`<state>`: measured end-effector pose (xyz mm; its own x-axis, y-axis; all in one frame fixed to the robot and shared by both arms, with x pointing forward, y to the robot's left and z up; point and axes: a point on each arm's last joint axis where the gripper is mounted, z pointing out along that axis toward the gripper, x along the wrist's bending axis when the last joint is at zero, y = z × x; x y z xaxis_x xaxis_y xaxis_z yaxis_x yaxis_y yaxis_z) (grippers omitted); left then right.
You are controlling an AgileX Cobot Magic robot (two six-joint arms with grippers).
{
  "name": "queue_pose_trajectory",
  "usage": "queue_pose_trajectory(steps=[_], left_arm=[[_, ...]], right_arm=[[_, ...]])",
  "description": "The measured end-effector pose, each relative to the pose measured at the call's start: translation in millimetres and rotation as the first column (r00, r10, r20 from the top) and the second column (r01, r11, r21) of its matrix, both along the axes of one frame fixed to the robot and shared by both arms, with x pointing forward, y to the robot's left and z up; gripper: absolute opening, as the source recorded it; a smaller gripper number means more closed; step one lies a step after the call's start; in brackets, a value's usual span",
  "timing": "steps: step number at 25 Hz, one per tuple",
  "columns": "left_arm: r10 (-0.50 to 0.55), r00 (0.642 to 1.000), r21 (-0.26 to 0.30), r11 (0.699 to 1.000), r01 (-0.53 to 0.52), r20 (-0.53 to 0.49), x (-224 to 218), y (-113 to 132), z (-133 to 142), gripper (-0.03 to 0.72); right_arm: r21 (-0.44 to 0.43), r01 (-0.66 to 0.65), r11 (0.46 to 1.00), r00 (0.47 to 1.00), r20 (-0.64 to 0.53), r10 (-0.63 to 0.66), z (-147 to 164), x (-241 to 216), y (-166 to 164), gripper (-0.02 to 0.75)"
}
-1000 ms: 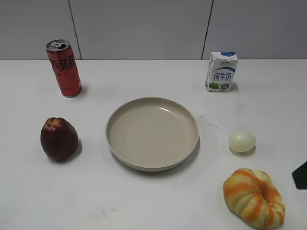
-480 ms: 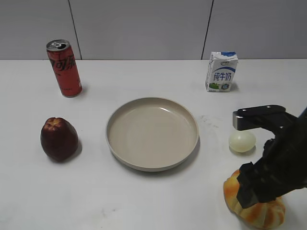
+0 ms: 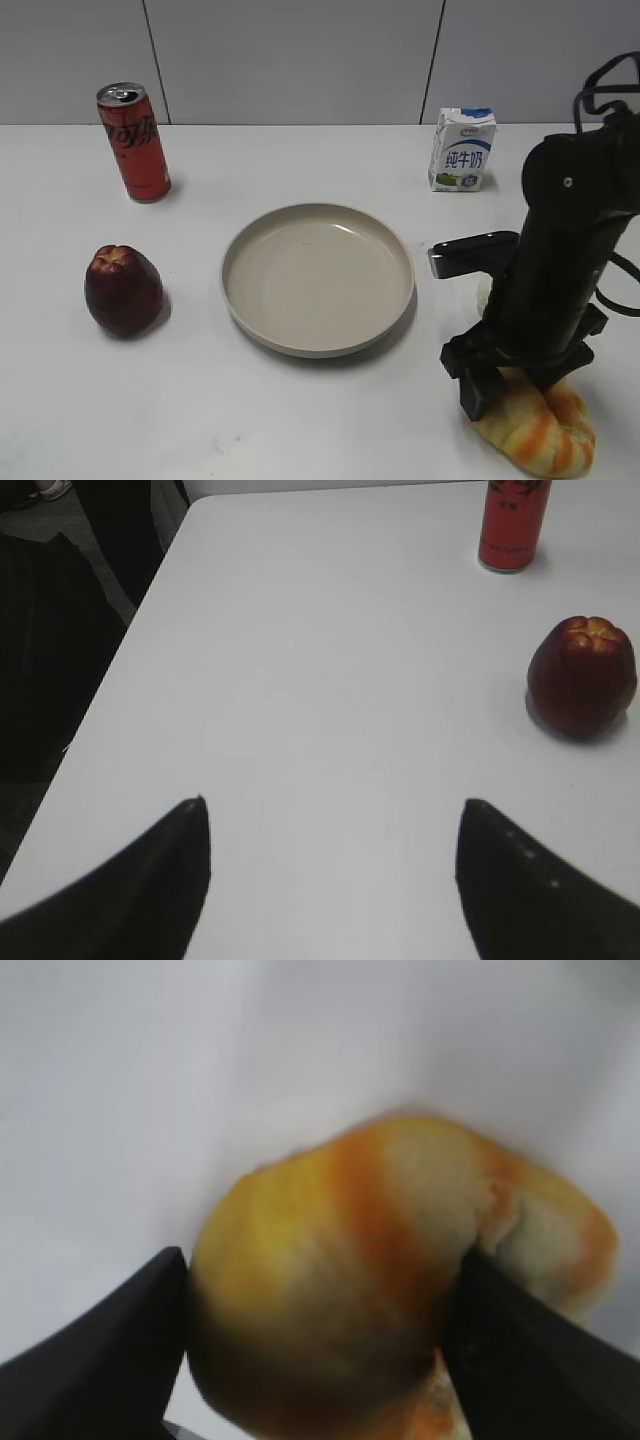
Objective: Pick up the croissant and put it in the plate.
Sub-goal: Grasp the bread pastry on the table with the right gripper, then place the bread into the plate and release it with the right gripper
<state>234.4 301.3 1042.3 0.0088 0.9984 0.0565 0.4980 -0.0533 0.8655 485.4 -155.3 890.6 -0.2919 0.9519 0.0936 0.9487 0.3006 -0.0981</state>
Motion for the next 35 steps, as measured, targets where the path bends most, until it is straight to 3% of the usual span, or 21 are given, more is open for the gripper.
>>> queue_pose_trajectory(steps=[6, 12, 24, 27, 35], left_arm=[[0.000, 1.000, 0.000, 1.000, 0.000, 0.000, 0.0, 0.0, 0.0, 0.584], [0.000, 1.000, 0.000, 1.000, 0.000, 0.000, 0.0, 0.0, 0.0, 0.584], [0.000, 1.000, 0.000, 1.000, 0.000, 0.000, 0.0, 0.0, 0.0, 0.584], [0.000, 1.000, 0.000, 1.000, 0.000, 0.000, 0.0, 0.0, 0.0, 0.584], [0.000, 1.000, 0.000, 1.000, 0.000, 0.000, 0.0, 0.0, 0.0, 0.584]], right_arm=[[-0.056, -0.016, 0.998, 0.994, -0.107, 0.010, -16.9, 6.9, 3.5, 0.547], [-0.089, -0.049, 0.995, 0.993, -0.111, 0.039, -18.5, 8.2, 0.9, 0.268], [-0.090, -0.063, 0.994, 0.991, -0.122, 0.052, -1.7, 8.2, 1.1, 0.254], [-0.097, -0.078, 0.992, 0.986, -0.157, 0.062, 19.7, 6.9, 0.8, 0.236], [-0.046, -0.102, 0.994, 0.995, -0.020, 0.101, 83.3, 29.2, 15.7, 0.233]])
